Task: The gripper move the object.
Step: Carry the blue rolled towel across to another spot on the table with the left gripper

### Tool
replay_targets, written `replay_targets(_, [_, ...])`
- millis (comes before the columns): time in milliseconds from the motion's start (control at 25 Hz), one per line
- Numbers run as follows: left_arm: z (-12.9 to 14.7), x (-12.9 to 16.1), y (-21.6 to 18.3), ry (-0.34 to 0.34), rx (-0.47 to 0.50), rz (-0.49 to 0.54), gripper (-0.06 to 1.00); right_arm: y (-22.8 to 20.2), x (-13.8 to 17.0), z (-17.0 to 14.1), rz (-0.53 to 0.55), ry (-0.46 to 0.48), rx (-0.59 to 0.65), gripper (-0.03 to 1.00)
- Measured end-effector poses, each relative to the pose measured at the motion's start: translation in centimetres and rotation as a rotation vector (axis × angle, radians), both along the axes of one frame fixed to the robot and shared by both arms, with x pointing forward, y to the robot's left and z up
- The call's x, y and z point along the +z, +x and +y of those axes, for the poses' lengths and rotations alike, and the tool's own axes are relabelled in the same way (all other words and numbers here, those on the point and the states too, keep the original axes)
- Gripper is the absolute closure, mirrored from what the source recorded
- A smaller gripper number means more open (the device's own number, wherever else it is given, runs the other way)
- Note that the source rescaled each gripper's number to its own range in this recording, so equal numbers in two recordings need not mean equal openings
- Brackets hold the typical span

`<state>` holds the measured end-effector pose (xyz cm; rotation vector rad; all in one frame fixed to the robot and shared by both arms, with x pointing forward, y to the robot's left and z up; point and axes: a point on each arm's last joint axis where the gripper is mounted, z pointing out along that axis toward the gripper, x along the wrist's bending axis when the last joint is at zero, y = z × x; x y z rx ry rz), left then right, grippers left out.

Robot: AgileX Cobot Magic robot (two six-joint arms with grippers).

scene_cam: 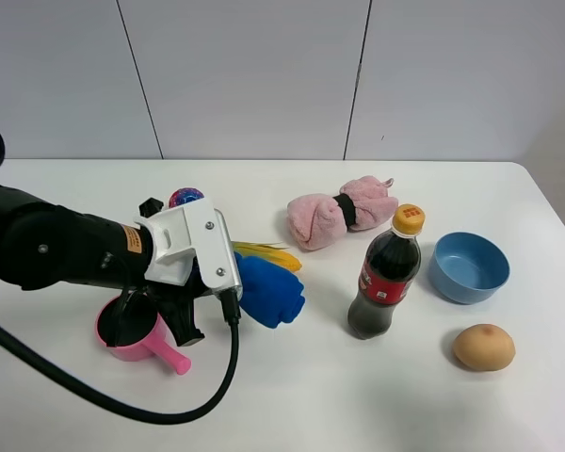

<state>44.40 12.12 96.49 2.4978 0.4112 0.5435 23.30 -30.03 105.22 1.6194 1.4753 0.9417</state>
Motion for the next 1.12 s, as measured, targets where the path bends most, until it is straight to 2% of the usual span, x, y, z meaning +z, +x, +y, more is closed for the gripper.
replay_targets(440, [-0.6, -4.1, 0.8, -0.013, 0.190, 0.184, 0.94, 0.0, 0.0, 0.0, 0.000, 0.000, 0.000, -0.03])
replay_targets(1080, [-0.7, -6.8, 0.9, 0.040, 0.213, 0.246, 0.94, 0.0, 0.0, 0.0, 0.000, 0.000, 0.000, -0.03])
replay_targets(1120, [-0.7, -6.8, 0.9, 0.041, 0.213, 0.247, 0.92, 0.0, 0.0, 0.0, 0.000, 0.000, 0.000, -0.03])
